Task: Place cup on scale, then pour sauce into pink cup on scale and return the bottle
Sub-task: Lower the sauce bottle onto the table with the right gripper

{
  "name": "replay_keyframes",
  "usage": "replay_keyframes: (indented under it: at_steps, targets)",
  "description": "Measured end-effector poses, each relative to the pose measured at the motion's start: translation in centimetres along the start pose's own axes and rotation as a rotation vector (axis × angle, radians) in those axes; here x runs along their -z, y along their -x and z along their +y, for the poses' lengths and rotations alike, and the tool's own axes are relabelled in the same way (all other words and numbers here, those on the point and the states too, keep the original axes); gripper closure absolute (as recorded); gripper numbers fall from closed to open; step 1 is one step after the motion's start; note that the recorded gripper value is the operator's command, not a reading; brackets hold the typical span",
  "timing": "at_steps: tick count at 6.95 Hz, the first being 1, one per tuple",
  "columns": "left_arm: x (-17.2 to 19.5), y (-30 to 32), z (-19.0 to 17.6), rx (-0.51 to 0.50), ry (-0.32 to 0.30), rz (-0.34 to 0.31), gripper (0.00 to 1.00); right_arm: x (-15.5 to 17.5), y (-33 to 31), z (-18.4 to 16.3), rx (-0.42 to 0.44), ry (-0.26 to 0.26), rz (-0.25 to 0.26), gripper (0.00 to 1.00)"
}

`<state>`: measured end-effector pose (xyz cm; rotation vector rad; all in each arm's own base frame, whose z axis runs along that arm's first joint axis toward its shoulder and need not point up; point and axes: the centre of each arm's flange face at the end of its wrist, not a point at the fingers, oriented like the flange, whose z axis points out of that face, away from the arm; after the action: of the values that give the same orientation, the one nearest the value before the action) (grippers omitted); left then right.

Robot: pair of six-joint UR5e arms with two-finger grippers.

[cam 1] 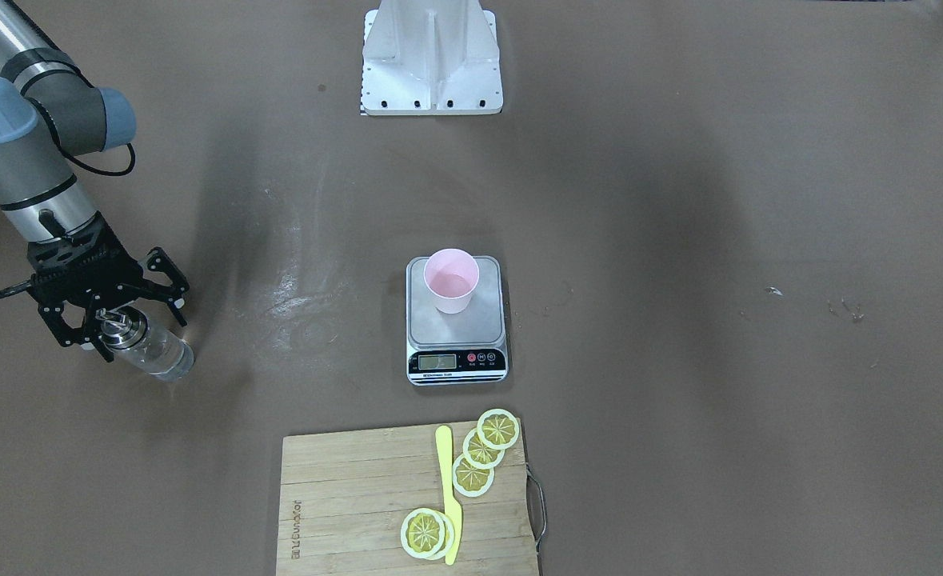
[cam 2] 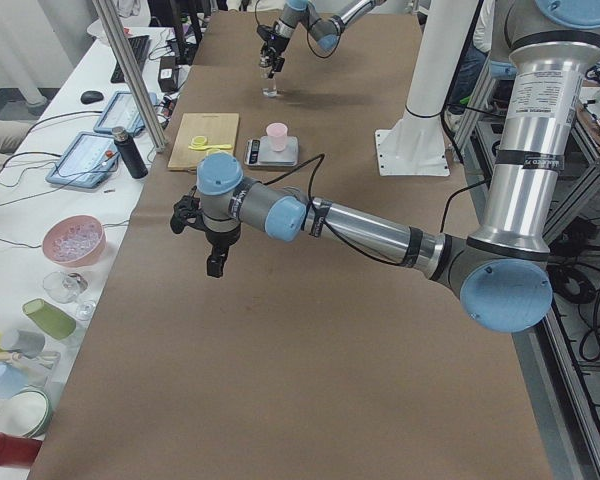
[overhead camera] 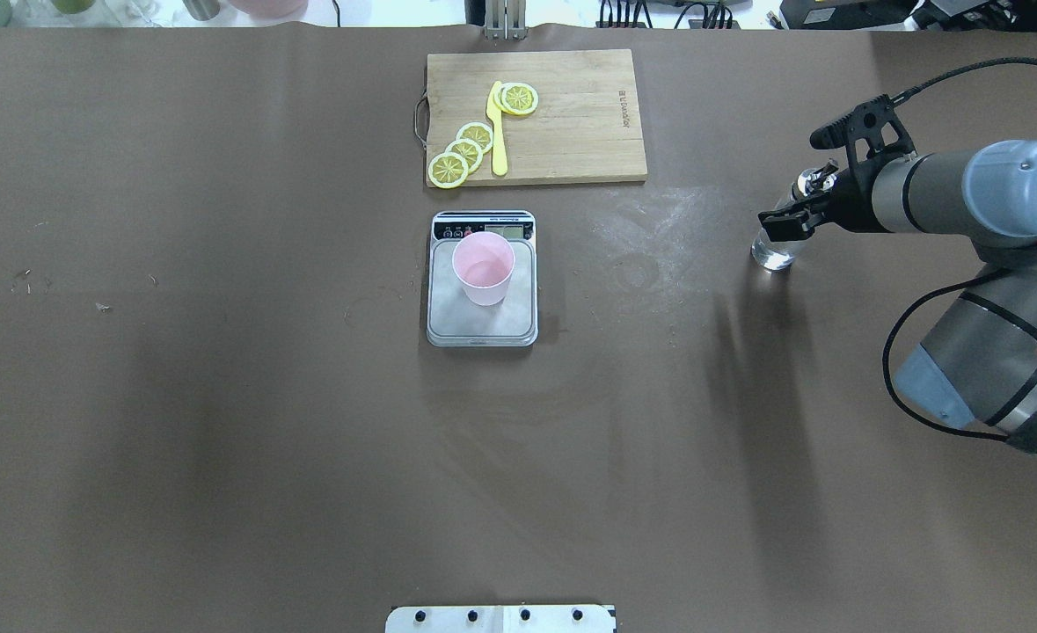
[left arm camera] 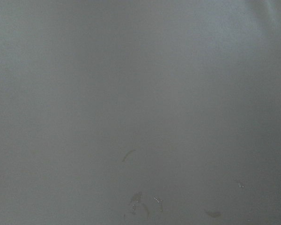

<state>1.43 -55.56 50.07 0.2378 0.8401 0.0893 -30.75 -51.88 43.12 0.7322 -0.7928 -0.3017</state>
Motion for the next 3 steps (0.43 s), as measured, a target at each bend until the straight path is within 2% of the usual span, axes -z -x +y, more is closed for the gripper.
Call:
replay_keyframes:
  at_steps: [3]
  targets:
    - [0.1,-0.2,-0.1,-0.004,-0.003,0.000,0.03,0.8,-2.8,1.4,-0.014,0.038,-0.007,0.00]
